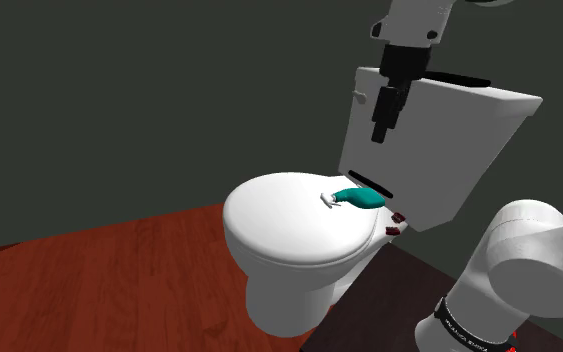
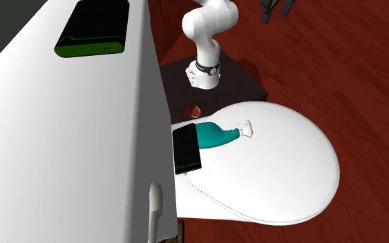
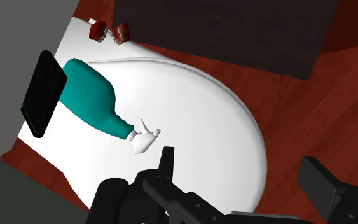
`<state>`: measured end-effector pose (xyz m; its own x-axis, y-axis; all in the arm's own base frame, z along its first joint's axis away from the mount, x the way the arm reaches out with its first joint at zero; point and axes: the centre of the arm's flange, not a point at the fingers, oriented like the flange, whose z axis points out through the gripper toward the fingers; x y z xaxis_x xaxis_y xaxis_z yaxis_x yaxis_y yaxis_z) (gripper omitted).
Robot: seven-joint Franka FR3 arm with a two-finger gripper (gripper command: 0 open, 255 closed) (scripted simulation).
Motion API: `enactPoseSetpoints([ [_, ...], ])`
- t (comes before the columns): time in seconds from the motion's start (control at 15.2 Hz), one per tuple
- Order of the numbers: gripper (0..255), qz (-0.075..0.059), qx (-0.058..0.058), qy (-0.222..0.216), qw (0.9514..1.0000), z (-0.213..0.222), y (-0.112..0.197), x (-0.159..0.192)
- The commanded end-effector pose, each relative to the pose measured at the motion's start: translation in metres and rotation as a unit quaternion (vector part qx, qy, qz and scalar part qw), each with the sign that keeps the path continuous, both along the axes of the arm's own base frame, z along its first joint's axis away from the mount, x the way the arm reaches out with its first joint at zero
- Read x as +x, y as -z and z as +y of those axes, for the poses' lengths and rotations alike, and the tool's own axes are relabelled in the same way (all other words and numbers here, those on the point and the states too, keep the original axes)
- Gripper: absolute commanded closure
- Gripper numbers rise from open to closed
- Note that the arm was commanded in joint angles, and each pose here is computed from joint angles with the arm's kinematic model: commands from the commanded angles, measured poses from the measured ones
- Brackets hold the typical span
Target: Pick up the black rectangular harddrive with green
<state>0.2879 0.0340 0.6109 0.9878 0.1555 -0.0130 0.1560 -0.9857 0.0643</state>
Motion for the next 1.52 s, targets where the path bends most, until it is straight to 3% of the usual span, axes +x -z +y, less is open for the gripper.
enactPoseSetpoints([
  [0.0,0,0.0,0.0,0.0,1.0,0.0,0.0,0.0],
  [0.33,0,0.013,-0.059,0.033,0.9976,-0.01,0.052,0.039],
  [0.73,0,0.029,-0.13,0.073,0.9884,-0.034,0.113,0.082],
  [1.06,0,0.042,-0.189,0.106,0.9754,-0.063,0.161,0.115],
  [1.45,0,0.058,-0.258,0.144,0.9537,-0.107,0.216,0.15],
])
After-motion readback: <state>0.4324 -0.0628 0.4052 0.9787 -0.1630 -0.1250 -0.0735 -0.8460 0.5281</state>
